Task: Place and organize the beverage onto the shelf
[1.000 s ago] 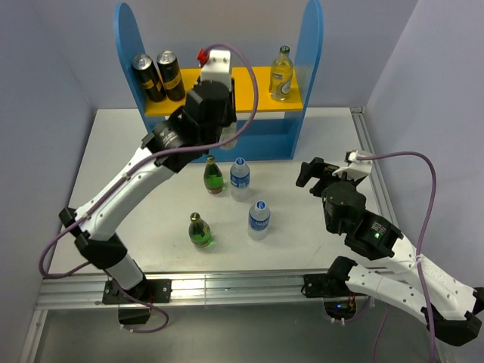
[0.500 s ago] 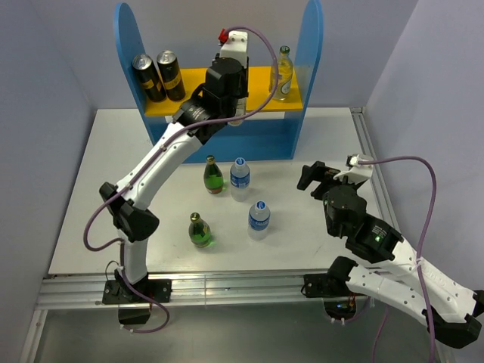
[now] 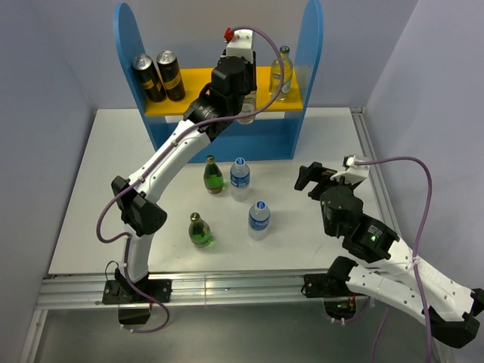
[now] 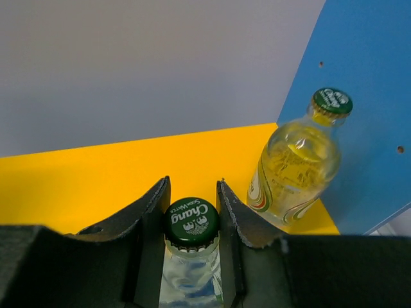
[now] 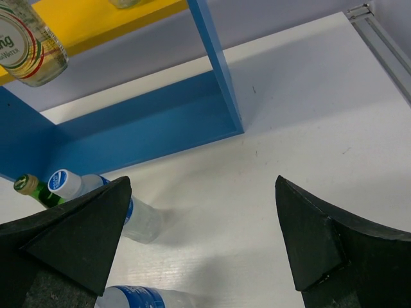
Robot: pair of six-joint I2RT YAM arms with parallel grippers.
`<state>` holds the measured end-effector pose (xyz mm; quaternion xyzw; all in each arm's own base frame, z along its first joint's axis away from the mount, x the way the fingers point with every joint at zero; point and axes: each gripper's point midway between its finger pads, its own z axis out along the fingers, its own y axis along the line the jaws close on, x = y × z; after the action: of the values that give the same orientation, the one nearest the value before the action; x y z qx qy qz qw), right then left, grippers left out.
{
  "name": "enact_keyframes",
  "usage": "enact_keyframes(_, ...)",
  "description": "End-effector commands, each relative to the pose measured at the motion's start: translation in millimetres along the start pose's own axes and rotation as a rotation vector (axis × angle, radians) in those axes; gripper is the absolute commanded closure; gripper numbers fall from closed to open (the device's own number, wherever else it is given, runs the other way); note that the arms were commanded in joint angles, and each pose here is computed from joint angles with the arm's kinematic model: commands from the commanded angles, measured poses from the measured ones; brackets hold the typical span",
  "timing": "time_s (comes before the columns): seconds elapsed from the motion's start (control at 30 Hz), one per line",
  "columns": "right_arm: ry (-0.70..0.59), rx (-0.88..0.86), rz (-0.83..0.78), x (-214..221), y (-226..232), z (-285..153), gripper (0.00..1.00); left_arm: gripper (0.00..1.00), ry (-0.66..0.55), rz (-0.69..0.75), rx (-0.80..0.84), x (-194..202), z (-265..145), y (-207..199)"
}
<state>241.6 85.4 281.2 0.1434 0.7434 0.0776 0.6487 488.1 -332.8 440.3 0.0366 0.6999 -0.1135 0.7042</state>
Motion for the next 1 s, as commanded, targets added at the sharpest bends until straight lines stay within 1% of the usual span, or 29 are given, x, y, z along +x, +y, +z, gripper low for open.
enact_keyframes(0.0, -0.018, -0.007, 0.023, -1, 5, 3, 0.0, 1.0, -0.376, -0.214, 0.046, -158, -55, 18)
enact_keyframes(0.1, -0.018, -0.007, 0.023, -2, 6, 4, 0.0, 1.0, -0.391, -0.196, 0.042, -161, -55, 18)
enact_keyframes(0.2, -0.021, -0.012, 0.03, -3, 7, 3, 0.0, 1.0, -0.43, -0.199, 0.033, -167, -52, 18)
enact_keyframes(0.4, -0.021, -0.014, 0.034, -2, 6, 2, 0.0, 1.0, -0.472, -0.188, 0.042, -167, -39, 11)
enact_keyframes(0.73, -0.028, -0.027, 0.056, -4, 5, -1, 0.0, 1.0, -0.441, -0.168, 0.049, -117, 3, -3)
enact_keyframes(0.97, -0.032, -0.043, 0.072, -6, 5, -3, 0.0, 1.0, -0.444, -0.154, 0.062, -98, 23, -14)
